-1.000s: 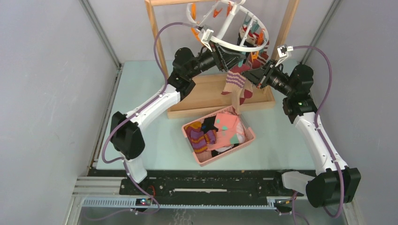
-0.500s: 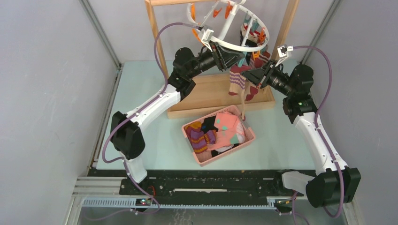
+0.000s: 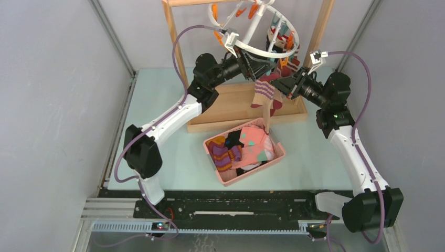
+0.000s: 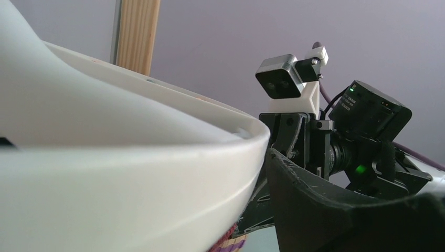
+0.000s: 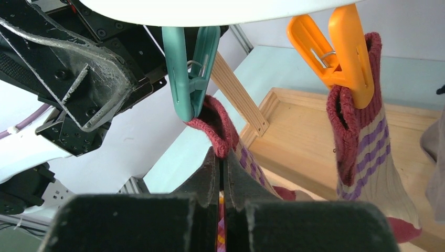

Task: Clip the socks to the hanger
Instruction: Clamp the sock onto the hanger.

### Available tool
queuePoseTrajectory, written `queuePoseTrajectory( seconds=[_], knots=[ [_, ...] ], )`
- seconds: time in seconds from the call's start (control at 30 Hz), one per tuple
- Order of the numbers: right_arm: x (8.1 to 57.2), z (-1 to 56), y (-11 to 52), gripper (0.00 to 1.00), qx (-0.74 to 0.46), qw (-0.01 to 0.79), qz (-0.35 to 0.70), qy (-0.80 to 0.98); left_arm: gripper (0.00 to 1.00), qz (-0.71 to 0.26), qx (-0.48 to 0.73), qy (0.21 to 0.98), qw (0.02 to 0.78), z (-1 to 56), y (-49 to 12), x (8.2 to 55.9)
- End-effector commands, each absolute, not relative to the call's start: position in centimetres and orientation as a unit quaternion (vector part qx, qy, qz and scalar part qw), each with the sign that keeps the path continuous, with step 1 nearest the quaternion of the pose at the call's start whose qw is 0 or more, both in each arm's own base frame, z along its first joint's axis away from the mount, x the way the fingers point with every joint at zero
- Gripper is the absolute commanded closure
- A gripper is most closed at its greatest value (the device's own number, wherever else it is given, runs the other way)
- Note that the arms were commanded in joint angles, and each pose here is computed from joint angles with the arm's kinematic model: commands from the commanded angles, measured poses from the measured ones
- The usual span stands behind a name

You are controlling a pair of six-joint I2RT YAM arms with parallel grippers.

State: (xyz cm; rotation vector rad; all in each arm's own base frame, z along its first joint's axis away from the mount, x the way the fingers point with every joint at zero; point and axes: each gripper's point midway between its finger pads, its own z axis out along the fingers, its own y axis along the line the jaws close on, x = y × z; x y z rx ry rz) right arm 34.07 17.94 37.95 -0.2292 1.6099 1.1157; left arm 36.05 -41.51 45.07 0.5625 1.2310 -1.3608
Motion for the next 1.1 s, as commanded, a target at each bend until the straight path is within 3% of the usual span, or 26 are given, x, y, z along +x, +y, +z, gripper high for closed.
queuePoseTrajectory(
  seconds=[0.0,0.73,0.87,1.07],
  knots=[
    [33.6,40.9,17.9,1.0,-0.119,0.582,0.47,0.653,0.33,-0.587,0.239,0.497,0.592,47.4,-41.4,35.7],
    [33.9,40.5,17.9,1.0,-0.118,0.579,0.468,0.657,0.38,-0.592,0.218,0.497,0.596,48.1,-42.0,36.5],
    [33.9,40.5,17.9,1.0,-0.116,0.58,0.466,0.658,0.35,-0.597,0.213,0.494,0.595,48.3,-42.0,36.3],
    [33.9,40.6,17.8,1.0,-0.116,0.582,0.466,0.657,0.22,-0.594,0.197,0.49,0.607,48.1,-41.5,36.2]
  ],
)
